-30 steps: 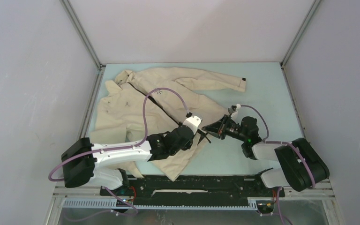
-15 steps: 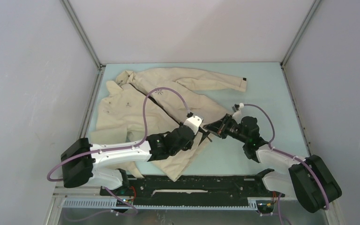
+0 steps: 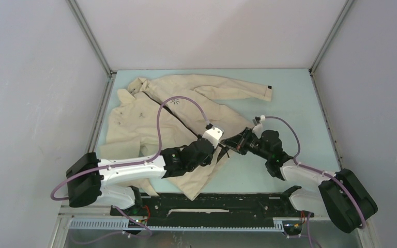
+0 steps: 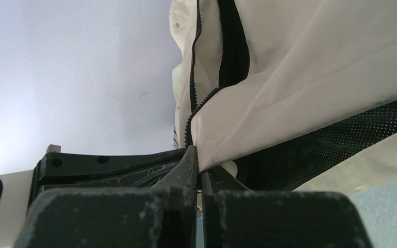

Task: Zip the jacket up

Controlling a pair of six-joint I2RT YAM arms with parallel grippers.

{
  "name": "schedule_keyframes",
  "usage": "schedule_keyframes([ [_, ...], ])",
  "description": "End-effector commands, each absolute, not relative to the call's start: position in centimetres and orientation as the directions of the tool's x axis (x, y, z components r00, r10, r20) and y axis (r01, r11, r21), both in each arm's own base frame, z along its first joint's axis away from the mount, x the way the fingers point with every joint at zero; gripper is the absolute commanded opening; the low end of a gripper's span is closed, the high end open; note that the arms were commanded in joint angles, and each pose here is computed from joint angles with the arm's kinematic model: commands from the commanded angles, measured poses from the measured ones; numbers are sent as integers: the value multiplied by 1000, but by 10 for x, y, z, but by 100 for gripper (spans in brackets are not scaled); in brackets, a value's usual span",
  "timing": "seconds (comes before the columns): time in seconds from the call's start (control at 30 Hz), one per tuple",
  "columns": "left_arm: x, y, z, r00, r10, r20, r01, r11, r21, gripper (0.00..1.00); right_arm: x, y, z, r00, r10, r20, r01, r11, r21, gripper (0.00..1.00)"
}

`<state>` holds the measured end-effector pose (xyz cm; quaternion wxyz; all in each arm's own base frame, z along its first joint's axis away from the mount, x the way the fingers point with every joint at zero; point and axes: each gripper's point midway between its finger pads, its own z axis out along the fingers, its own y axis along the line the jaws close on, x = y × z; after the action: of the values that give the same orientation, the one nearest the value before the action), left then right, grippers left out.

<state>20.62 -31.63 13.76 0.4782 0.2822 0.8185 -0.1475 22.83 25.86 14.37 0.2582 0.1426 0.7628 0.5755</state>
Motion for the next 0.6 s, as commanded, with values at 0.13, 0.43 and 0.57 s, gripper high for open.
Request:
schedule_keyframes([
  [0.13,205,-330,179,-297,240,-924,630,776,-1,0,237,258,169,-780,563,-274,-119,298,947,0],
  [0.43,201,-336,173,-268,302,-915,667,743,50,0,237,254,175,-768,554,-323,-142,344,928,0],
  [0.57,199,-335,169,-261,332,-906,676,733,74,0,236,255,175,-774,533,-341,-154,364,919,0],
])
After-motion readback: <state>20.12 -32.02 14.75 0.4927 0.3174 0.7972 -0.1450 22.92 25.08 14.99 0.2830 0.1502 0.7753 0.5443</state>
